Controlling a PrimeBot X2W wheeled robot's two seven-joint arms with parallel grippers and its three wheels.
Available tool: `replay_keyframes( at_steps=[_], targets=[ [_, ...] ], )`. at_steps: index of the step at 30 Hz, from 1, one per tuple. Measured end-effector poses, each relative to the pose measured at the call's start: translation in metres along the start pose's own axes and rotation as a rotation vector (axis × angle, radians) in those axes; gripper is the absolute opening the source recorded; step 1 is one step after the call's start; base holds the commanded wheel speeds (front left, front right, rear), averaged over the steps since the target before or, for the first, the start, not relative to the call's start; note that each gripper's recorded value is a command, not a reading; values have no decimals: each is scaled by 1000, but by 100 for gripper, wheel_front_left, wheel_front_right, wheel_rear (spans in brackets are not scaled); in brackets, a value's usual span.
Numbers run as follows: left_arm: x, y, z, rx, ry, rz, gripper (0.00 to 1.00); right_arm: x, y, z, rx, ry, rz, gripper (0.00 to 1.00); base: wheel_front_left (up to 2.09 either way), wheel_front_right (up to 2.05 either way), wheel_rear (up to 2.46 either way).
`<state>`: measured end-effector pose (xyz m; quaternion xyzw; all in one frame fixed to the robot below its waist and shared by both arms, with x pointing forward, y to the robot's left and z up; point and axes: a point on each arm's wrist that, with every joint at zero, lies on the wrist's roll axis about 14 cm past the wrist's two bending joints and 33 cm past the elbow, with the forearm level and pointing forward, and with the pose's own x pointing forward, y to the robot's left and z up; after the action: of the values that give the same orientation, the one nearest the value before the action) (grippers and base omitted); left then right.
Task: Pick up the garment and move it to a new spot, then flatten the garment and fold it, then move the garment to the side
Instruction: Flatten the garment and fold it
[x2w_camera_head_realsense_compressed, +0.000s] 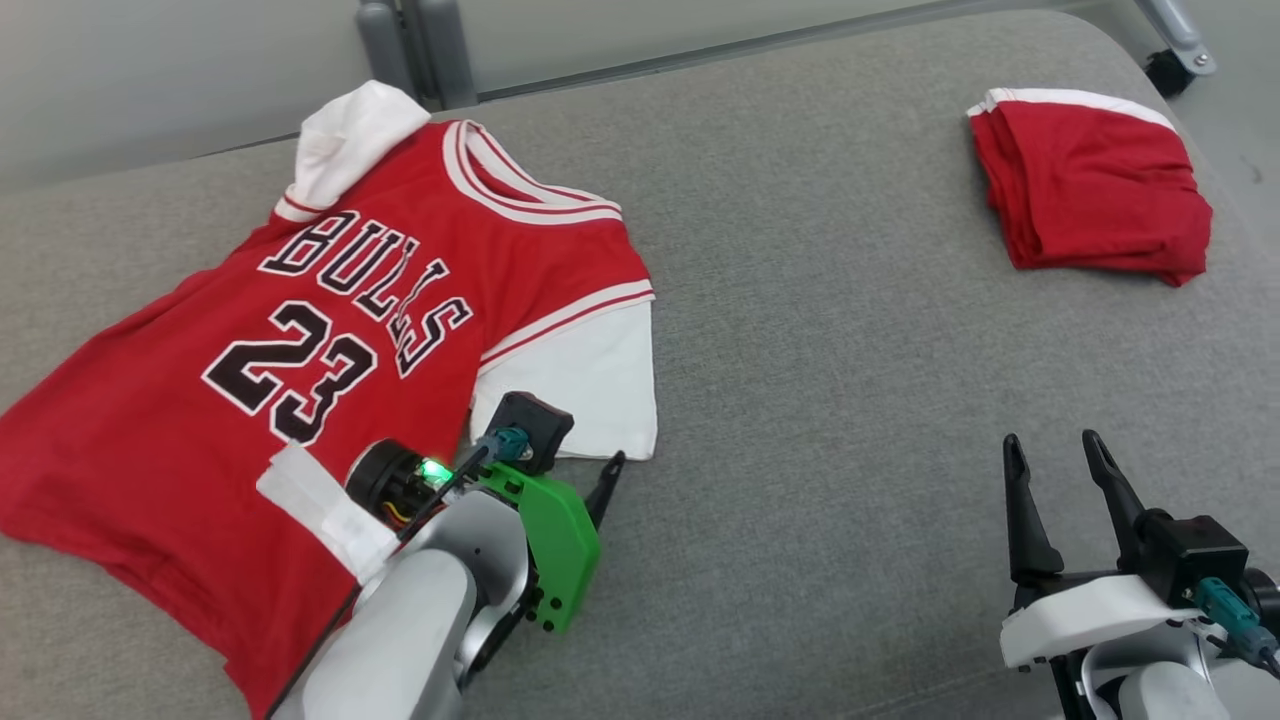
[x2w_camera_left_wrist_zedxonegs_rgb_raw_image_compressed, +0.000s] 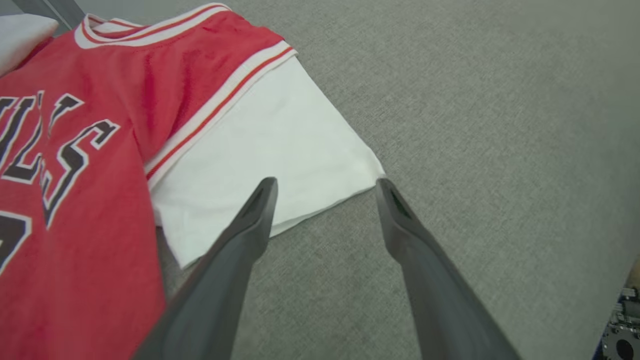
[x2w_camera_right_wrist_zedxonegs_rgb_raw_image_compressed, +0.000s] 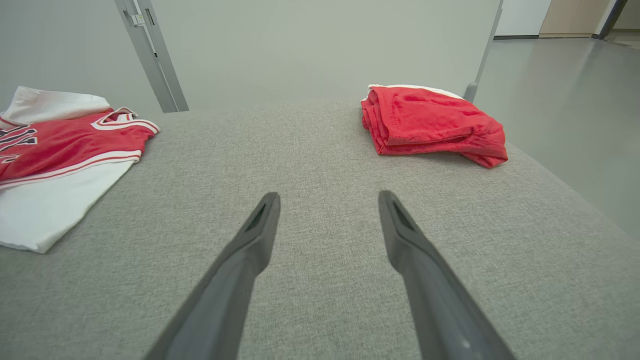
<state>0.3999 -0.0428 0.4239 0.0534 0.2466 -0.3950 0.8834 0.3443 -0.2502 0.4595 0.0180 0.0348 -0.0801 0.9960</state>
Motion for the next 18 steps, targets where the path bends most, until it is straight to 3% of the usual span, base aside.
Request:
replay_keyframes(
  at_steps=[9, 11, 18],
  targets=[
    [42, 10, -33, 80, 126, -24, 100, -10, -25, -3, -6, 19, -82, 100, 0, 0, 0],
    [47, 7, -39, 88, 154, -33, 0, -13, -29, -4, -8, 23, -94, 100, 0, 0, 0],
    [53, -8, -35, 82, 168, -73, 0, -17, -33, -1, -6, 12, -105, 100, 0, 0, 0]
  ],
)
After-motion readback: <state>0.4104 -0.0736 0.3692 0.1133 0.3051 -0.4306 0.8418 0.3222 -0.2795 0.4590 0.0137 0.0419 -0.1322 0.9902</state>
